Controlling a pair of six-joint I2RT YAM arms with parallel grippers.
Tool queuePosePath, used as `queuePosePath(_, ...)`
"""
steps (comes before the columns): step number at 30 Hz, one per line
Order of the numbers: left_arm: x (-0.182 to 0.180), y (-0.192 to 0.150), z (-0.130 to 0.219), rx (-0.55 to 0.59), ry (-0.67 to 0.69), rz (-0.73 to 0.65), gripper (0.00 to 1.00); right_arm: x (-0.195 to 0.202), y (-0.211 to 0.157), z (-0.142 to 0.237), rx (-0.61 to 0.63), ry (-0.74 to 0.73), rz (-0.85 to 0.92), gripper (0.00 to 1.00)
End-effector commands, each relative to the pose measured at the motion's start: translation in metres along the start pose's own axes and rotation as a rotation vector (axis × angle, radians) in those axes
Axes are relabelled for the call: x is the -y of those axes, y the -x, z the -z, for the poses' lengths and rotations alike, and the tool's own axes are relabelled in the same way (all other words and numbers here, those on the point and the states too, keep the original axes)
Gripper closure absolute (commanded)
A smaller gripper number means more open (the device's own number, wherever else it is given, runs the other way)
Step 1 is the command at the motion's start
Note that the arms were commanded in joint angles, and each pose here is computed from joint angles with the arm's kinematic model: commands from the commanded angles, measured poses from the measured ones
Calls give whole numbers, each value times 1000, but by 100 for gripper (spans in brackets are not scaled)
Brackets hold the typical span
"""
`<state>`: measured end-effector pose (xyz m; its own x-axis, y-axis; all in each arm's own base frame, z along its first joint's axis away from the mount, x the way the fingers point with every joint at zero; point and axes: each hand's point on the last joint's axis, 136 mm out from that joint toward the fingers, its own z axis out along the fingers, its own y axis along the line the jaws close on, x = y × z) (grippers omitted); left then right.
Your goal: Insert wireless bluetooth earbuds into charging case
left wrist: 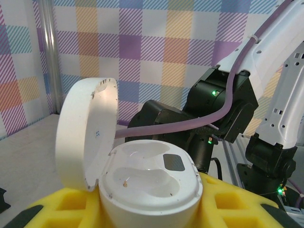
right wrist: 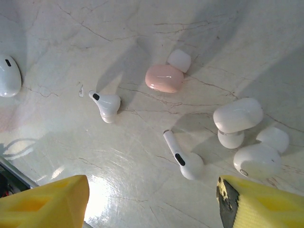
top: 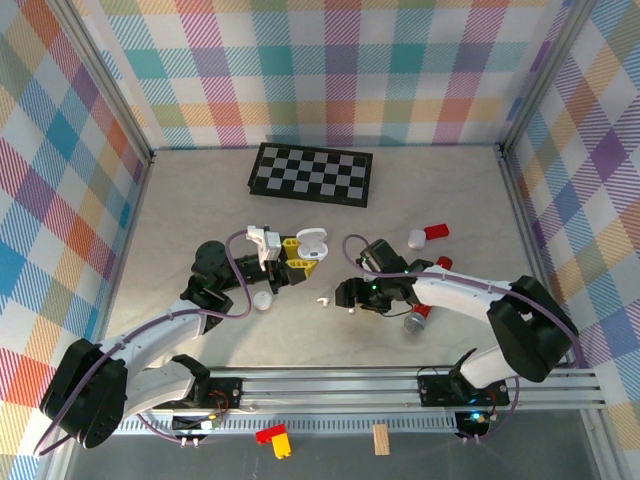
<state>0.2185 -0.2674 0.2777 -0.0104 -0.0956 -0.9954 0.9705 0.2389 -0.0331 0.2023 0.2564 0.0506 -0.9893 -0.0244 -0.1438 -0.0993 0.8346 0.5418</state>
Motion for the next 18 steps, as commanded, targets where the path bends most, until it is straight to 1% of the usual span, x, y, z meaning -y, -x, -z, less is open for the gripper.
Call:
queuePosePath(1, 1, 9, 5, 27, 1, -36, 71, -5, 7, 16, 48, -19, 65, 29)
queuePosePath(4, 0, 9, 5, 27, 6, -39, 71, 7, 10, 24, 69, -102, 105, 29)
queuePosePath(6, 0, 9, 5, 28, 6, -39, 71, 10, 16, 27, 83, -128, 124, 29)
queuePosePath(14, 0, 10, 7, 30, 12, -39, 71, 17, 37, 12, 48, -124, 140, 28)
queuePosePath(18, 0, 9, 7, 30, 12, -38, 71, 19, 36, 0, -13, -104, 145, 27)
